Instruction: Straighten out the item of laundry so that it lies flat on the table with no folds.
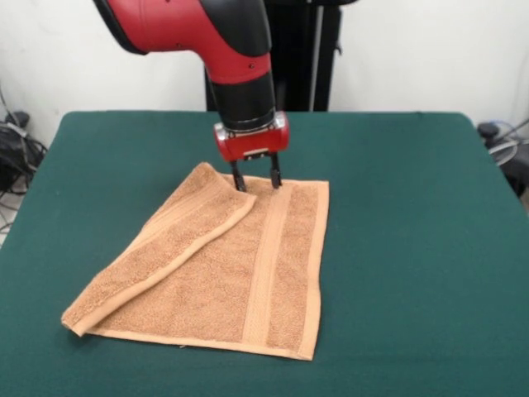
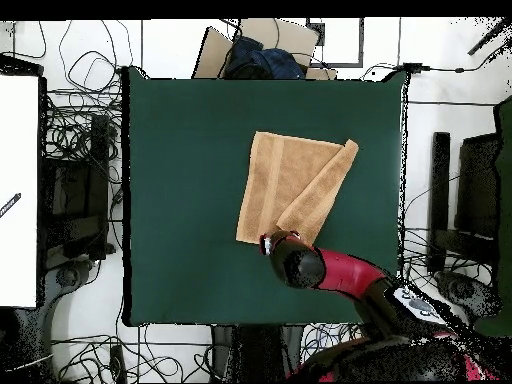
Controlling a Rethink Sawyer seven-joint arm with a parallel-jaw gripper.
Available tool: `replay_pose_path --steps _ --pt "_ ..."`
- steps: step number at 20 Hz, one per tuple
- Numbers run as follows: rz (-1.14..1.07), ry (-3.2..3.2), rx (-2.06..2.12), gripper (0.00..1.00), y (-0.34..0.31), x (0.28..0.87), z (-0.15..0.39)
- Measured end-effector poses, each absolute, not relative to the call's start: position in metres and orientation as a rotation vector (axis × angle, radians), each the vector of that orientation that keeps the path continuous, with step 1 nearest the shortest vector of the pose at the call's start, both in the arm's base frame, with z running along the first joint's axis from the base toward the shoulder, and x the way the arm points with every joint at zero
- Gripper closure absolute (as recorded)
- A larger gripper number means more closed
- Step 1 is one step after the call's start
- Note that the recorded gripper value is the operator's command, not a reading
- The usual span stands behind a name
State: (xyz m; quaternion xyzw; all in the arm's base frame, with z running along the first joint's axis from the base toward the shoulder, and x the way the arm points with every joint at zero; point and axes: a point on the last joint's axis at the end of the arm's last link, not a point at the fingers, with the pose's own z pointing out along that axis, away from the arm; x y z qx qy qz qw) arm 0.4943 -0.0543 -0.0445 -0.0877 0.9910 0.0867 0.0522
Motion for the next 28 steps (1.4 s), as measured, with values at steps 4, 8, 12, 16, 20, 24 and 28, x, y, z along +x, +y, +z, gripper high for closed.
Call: replay_pose_path --steps 4,8,12,16,20,24,28 --pt "0.261 3.013 -0.272 0.0 -0.053 0.495 -0.044" --pt "0.245 3.003 -0.289 0.0 -0.052 0.499 -0.038" --pt "0.231 2.995 -0.297 0.0 -0.052 0.502 -0.033" --pt "0.216 2.987 -0.299 0.0 -0.055 0.505 -0.027" --pt "0.182 2.968 -0.298 0.0 -0.061 0.512 -0.014" --pt "0.157 2.952 -0.295 0.0 -0.066 0.519 -0.005" --pt "0.144 2.944 -0.293 0.0 -0.069 0.522 0.0"
